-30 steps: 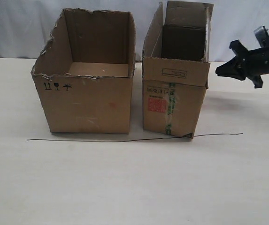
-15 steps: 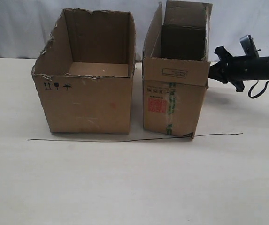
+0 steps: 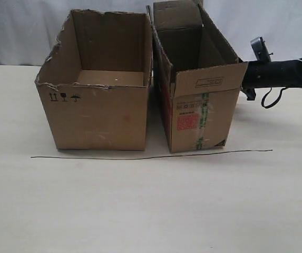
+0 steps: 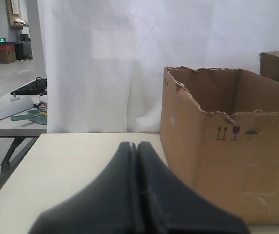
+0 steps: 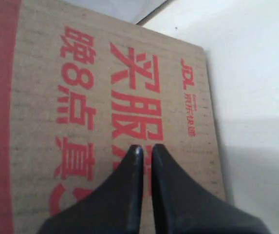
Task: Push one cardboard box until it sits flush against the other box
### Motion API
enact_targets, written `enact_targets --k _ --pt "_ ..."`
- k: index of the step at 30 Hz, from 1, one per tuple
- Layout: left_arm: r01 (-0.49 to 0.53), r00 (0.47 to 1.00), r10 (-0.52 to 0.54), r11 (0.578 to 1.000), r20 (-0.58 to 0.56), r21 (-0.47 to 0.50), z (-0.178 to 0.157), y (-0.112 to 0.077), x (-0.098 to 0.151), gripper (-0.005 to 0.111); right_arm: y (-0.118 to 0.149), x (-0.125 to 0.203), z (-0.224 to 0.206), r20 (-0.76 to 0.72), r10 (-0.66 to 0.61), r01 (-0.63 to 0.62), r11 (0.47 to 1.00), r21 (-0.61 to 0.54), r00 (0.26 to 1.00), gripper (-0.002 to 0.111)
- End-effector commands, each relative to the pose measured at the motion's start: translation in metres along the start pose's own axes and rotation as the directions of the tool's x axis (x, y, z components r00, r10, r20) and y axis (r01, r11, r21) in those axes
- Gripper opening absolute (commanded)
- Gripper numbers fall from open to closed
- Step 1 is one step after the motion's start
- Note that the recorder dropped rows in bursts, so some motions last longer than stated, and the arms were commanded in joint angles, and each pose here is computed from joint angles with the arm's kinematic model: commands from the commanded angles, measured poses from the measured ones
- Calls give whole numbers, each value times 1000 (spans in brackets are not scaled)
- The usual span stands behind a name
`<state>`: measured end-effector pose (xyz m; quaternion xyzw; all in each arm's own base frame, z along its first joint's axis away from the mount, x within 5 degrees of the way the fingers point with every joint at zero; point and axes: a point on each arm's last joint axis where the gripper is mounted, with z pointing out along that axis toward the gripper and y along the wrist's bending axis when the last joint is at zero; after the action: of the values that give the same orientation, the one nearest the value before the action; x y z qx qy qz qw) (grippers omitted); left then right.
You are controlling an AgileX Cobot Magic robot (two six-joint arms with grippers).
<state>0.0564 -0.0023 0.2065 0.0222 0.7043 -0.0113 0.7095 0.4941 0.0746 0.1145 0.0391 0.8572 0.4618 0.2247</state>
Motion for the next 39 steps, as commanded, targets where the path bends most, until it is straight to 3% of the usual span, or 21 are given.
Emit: enact_targets --k 1,4,8,11,18,29,39 --pt "1 1000 -1 1000 12 -2 0 0 0 0 6 -2 2 18 26 -26 999 -32 999 5" --pt "1 1000 -1 1000 12 -2 0 0 0 0 3 -7 -9 21 15 -14 1000 -24 1000 5" --pt "1 1000 -1 1000 12 -2 0 0 0 0 -9 -19 -67 -55 -19 25 994 109 998 5" --pt "1 1000 -1 1000 12 -2 0 0 0 0 -10 -13 -98 -176 28 -26 1000 14 984 5" --pt "4 1000 -4 1000 10 -2 0 0 0 0 9 11 -60 -272 34 -40 999 -18 962 5" --pt "4 1000 -4 1000 11 -2 0 0 0 0 38 22 -30 -303 24 -53 995 -88 953 5" --pt "4 1000 -4 1000 11 -2 0 0 0 0 37 20 -32 -286 21 -44 996 -73 958 5"
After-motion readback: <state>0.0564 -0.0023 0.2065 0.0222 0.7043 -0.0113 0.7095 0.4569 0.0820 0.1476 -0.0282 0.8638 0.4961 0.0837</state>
